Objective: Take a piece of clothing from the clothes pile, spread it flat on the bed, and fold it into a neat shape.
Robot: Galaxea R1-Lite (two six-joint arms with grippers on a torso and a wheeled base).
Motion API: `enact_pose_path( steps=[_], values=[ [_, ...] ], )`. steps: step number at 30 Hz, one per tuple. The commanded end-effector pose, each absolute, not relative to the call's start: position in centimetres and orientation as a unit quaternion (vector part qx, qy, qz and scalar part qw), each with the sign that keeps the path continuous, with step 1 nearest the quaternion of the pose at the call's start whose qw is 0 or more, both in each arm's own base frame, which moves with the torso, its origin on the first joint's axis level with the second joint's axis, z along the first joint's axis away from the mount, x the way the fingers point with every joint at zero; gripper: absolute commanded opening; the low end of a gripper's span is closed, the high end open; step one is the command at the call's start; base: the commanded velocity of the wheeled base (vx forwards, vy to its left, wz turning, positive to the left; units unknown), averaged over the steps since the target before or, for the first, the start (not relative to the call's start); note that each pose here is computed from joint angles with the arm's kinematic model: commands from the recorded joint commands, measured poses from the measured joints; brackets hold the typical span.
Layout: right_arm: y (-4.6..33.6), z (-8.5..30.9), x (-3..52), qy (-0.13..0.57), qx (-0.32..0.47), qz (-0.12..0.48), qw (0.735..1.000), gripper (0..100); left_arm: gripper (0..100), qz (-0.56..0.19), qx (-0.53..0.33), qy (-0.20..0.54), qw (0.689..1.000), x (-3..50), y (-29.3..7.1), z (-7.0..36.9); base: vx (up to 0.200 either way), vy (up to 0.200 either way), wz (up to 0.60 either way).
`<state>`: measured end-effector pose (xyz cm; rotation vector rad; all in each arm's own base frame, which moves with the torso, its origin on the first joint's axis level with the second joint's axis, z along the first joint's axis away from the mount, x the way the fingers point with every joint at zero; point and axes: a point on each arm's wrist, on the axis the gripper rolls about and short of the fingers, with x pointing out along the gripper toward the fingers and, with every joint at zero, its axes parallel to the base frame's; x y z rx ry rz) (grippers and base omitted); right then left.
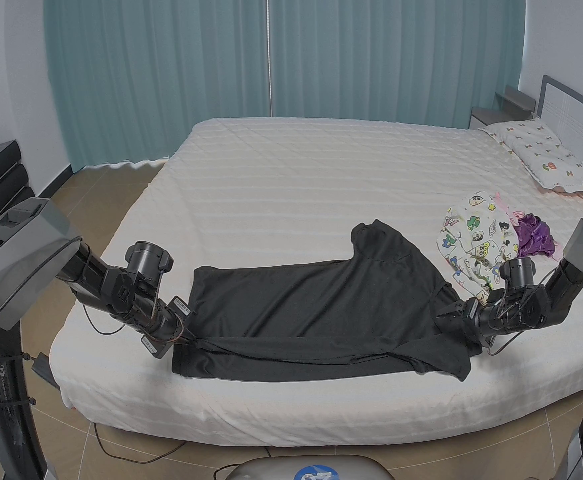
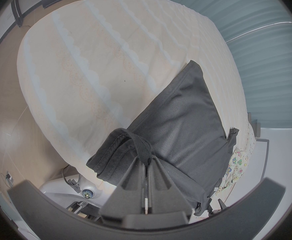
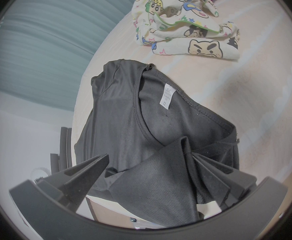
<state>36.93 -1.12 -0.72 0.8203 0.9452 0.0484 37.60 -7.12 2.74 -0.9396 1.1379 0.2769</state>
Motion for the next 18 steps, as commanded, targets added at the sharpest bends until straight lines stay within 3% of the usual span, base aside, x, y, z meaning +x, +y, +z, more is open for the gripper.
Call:
enact_pose_path(
  steps=[1, 5, 6, 18],
  values=[
    [-1.15, -0.28, 37.5, 0.433, 0.393, 0.023, 0.811, 100, 0, 0.126, -0.428, 0.516, 0.732, 37.59, -7.11, 2.83, 0.0, 0.0, 0.0],
    [-1.16, -0.25, 37.67, 0.431, 0.397, 0.022, 0.81, 100, 0, 0.125, -0.428, 0.515, 0.732, 37.62, -7.11, 2.86, 0.0, 0.0, 0.0],
    [-1.16, -0.23, 37.71, 0.43, 0.397, 0.022, 0.81, 0, 0, 0.125, -0.428, 0.515, 0.732, 37.62, -7.11, 2.86, 0.0, 0.0, 0.0],
    [-0.78, -0.7, 37.35, 0.439, 0.367, 0.027, 0.82, 0, 0, 0.125, -0.429, 0.515, 0.731, 37.64, -7.0, 2.86, 0.0, 0.0, 0.0]
  ],
)
